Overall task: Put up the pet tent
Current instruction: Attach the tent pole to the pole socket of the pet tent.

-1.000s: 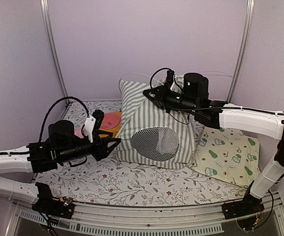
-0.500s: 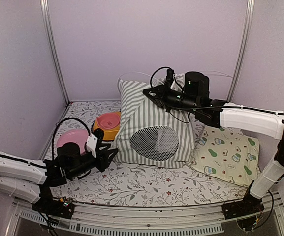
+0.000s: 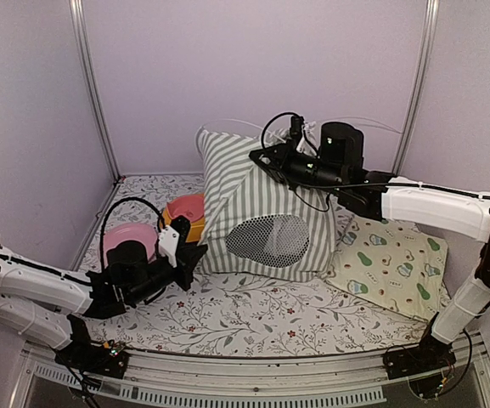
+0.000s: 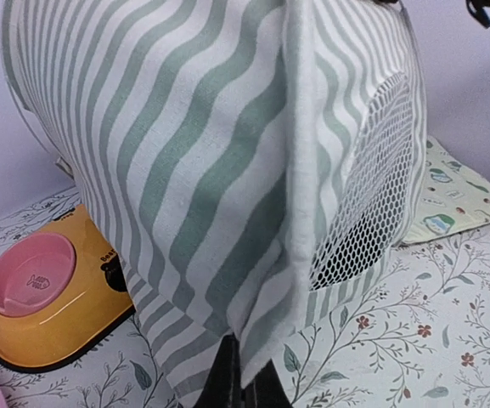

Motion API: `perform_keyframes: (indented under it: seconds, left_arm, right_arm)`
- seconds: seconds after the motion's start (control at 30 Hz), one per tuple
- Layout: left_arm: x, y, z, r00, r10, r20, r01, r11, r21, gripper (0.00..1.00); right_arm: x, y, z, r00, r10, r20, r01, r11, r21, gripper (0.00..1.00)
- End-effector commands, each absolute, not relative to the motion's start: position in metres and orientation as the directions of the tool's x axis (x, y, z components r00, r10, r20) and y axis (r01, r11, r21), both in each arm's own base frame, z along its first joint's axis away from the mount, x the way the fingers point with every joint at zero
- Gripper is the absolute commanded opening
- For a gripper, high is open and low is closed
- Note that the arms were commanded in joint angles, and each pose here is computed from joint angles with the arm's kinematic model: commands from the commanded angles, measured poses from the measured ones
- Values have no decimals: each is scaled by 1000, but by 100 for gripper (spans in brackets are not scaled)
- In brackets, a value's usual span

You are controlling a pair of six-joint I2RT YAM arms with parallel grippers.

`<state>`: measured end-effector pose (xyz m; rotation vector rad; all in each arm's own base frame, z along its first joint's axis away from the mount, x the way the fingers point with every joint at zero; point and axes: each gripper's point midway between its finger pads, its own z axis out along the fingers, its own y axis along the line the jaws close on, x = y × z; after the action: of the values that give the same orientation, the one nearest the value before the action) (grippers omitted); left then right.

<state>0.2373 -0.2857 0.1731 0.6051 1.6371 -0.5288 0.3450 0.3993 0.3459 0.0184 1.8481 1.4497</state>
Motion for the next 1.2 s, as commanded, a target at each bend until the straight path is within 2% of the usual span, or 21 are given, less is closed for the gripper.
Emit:
perform_keyframes:
  seconds: [0.0, 0.2, 0.3, 0.53, 1.17]
  left_arm:
    - [214, -298, 181, -103, 102, -989, 716, 698, -3, 0]
    - [207, -289, 178, -135, 104, -985, 706, 708, -22, 0]
    - [213, -280, 172, -148, 120, -982, 667, 745, -9, 0]
    - [217, -289, 153, -204, 173, -964, 667, 745, -7, 0]
    - [214, -287, 187, -136, 144, -980, 683, 731, 13, 0]
  right_arm:
    - [380, 360, 367, -479, 507, -716, -466, 545, 697, 0]
    - [390, 359, 366, -426, 476, -769, -472, 608, 638, 0]
    - [384, 363, 371, -437, 461, -772, -503, 587, 635, 0]
    - [366, 371, 391, -493, 457, -740, -566, 477, 672, 0]
    - [364, 387, 356, -551, 368, -749, -560, 503, 659, 0]
